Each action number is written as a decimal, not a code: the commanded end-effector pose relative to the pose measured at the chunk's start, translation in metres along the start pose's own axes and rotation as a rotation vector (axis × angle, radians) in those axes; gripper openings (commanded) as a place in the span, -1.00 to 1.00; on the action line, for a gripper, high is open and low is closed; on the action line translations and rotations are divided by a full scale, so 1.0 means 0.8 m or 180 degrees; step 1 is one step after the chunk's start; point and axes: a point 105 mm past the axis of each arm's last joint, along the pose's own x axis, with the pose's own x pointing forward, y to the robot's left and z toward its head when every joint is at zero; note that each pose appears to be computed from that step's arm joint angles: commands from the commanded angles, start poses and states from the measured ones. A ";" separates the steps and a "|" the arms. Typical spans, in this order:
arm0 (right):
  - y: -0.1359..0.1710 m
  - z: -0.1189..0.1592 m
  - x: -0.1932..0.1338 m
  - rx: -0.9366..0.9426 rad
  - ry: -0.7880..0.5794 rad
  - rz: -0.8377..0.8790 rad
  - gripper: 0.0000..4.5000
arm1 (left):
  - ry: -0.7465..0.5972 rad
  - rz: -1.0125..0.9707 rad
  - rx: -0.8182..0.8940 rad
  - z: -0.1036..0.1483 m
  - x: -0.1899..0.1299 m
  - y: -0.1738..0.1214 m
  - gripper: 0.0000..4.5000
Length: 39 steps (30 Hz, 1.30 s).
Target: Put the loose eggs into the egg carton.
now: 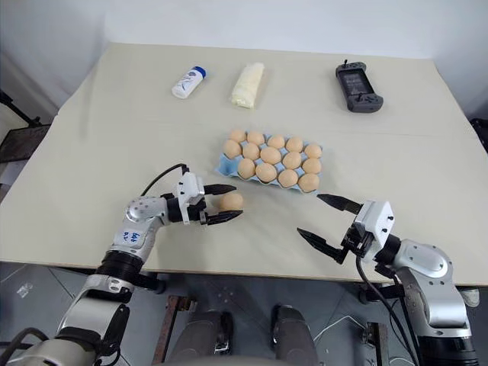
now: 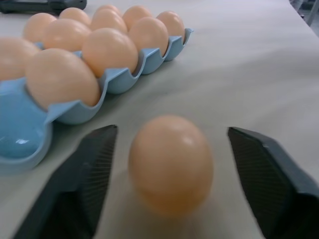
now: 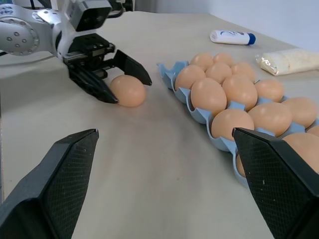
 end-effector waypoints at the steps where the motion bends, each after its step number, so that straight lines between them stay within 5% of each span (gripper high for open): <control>1: 0.000 0.013 0.002 -0.0131 -0.0110 -0.0019 1.00 | -0.0067 0.0000 0.0118 0.009 0.009 0.003 0.05; 5: 0.000 0.014 0.002 -0.0135 -0.0119 -0.0037 1.00 | -0.0250 0.0123 0.0076 0.020 0.002 0.011 -0.32; 13: -0.002 0.012 0.004 -0.0139 -0.0123 -0.0042 1.00 | -0.0717 0.0764 0.0177 0.074 -0.009 0.072 -0.32; 24: -0.005 0.023 0.012 -0.0212 -0.0231 -0.0065 1.00 | -0.0533 0.0825 0.0114 0.074 0.031 0.100 -0.32; 31: -0.003 0.022 0.010 -0.0207 -0.0237 -0.0109 1.00 | -0.0560 0.0862 0.0248 0.079 0.001 0.109 0.61; 39: -0.007 0.016 0.003 -0.0167 -0.0159 -0.0102 1.00 | -0.0106 0.0665 0.0561 0.065 -0.095 0.096 0.61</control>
